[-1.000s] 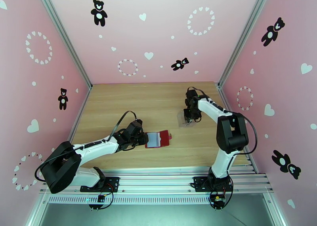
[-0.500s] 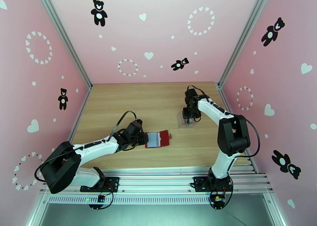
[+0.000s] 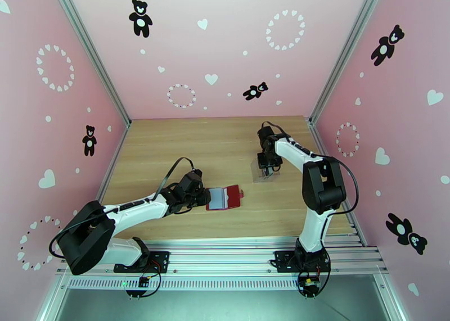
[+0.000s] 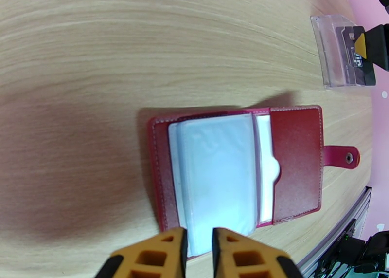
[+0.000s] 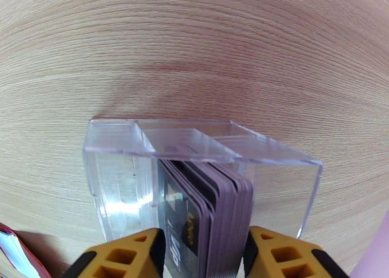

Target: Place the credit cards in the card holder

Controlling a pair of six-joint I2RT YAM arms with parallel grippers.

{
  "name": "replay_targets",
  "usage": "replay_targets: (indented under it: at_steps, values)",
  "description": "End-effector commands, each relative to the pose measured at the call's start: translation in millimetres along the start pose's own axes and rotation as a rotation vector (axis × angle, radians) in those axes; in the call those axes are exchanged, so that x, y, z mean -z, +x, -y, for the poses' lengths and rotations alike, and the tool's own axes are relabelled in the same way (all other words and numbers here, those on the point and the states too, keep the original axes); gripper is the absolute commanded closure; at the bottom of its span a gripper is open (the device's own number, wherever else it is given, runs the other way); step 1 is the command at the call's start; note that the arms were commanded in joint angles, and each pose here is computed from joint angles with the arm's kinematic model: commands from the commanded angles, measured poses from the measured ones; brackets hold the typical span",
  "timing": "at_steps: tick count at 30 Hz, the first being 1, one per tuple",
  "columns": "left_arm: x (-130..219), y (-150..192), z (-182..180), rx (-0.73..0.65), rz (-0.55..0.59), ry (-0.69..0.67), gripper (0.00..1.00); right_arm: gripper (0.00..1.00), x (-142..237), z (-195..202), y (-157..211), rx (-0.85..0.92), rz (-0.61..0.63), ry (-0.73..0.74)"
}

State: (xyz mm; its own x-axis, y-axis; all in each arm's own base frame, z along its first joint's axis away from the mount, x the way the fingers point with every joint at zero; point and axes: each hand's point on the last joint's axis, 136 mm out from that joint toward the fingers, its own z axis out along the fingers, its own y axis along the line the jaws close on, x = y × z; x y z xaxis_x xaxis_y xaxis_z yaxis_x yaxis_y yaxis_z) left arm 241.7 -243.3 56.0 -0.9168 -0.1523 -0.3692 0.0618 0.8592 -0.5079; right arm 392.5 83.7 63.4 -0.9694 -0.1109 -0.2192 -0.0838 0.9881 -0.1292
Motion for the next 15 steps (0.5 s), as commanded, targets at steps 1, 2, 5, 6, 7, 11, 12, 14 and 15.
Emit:
replay_targets:
  at_steps: [1, 2, 5, 6, 7, 11, 12, 14, 15]
  values:
    - [-1.1, 0.2, -0.4, 0.006, 0.0, 0.012, 0.78, 0.53, -4.7, 10.8, 1.7, -0.009, -0.027, 0.065]
    - [-1.3, 0.4, -1.2, 0.006, -0.001, 0.009, 0.78, 0.53, -3.4, 12.5, 1.1, -0.012, -0.023, 0.074]
    - [-1.3, 0.6, -1.7, 0.008, -0.001, 0.008, 0.78, 0.53, -0.7, 16.7, 0.7, -0.011, -0.018, 0.096]
    - [-1.5, 0.7, -1.4, 0.006, 0.0, 0.009, 0.78, 0.53, -0.2, 18.7, 0.5, -0.009, -0.018, 0.107]
    - [-1.8, 1.1, -1.3, 0.008, -0.003, 0.01, 0.78, 0.53, -0.6, 19.2, 0.7, -0.008, -0.02, 0.111]
    - [-3.9, 1.6, -1.6, 0.007, -0.007, 0.009, 0.78, 0.53, -5.6, 14.6, 2.9, -0.005, -0.035, 0.089]
    - [-3.8, 1.1, -0.9, 0.009, -0.006, 0.011, 0.78, 0.53, -6.4, 15.1, 3.2, -0.005, -0.036, 0.093]
    - [-4.1, 1.1, -0.6, 0.009, -0.007, 0.013, 0.78, 0.53, -4.9, 17.1, 2.5, -0.005, -0.033, 0.103]
    - [-4.0, 1.1, -0.6, 0.009, -0.006, 0.012, 0.78, 0.53, -3.8, 17.7, 2.2, -0.005, -0.03, 0.105]
